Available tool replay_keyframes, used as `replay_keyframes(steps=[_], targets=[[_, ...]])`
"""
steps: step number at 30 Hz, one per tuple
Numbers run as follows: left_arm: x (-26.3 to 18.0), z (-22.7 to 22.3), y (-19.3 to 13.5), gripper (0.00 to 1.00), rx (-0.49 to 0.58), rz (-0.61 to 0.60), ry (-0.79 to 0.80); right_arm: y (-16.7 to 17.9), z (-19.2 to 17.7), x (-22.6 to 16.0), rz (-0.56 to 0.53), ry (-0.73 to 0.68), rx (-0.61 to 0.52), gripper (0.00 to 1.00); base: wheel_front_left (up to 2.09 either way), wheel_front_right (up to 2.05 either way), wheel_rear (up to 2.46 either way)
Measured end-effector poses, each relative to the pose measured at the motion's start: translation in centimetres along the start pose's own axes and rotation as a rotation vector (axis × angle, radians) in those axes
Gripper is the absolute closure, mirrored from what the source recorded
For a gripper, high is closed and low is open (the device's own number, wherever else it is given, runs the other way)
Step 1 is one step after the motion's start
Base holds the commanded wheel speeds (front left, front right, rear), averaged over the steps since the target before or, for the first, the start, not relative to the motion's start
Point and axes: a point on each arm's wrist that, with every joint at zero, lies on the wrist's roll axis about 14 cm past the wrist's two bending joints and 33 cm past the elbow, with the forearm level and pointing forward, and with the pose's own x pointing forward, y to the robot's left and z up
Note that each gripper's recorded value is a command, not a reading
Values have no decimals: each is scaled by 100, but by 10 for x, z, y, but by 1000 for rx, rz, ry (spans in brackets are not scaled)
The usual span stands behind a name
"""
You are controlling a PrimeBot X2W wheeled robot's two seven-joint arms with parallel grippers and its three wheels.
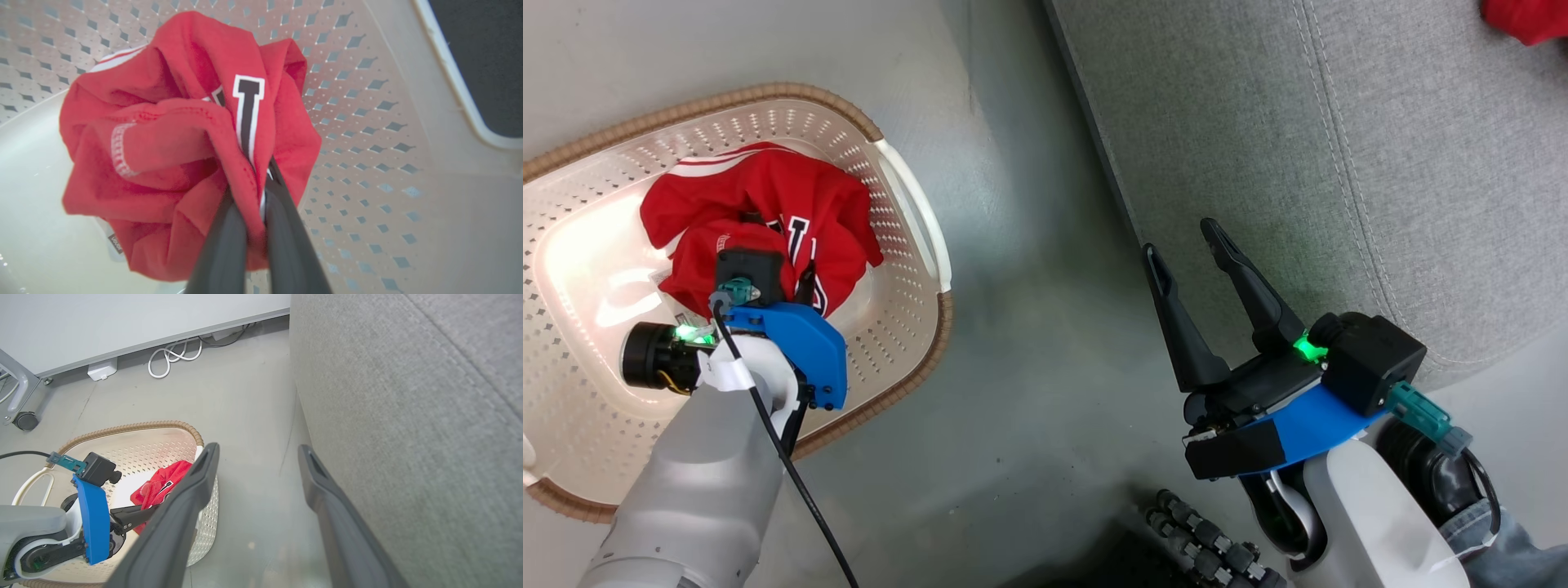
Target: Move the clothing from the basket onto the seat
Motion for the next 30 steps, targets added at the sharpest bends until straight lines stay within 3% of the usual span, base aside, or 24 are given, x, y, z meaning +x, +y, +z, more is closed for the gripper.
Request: replay_keyframes(steps=[17, 30], targets=[[-16, 17, -2, 100, -3, 19, -38, 11, 15, 1, 37, -42, -15, 0, 0, 0, 0], [-75, 52, -25, 100, 14, 32, -165, 35, 62, -9, 105, -167, -63, 0, 0, 0, 0]])
